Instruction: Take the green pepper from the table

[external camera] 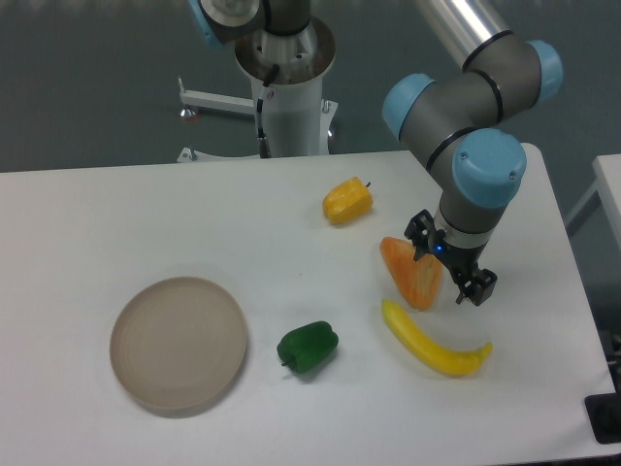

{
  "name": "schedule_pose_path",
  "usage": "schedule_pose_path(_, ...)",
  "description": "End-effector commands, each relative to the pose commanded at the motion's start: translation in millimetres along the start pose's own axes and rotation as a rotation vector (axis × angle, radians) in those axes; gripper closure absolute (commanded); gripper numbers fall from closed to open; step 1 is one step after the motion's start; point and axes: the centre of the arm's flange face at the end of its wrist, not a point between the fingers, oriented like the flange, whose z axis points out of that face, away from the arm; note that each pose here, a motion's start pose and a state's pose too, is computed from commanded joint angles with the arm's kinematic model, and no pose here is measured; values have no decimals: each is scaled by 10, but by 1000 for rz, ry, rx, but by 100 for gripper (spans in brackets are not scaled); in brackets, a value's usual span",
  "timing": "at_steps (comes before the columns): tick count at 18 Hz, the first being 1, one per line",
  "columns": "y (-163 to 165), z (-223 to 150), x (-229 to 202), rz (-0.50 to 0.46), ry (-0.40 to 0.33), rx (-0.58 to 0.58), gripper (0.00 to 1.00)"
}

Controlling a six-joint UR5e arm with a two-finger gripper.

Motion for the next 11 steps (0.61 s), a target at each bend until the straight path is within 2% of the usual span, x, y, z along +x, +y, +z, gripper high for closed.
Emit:
schedule_pose_path(5, -14, 0, 4, 11, 0, 3, 0)
schedule_pose_path(11, -193, 105, 30, 4, 25, 73, 0)
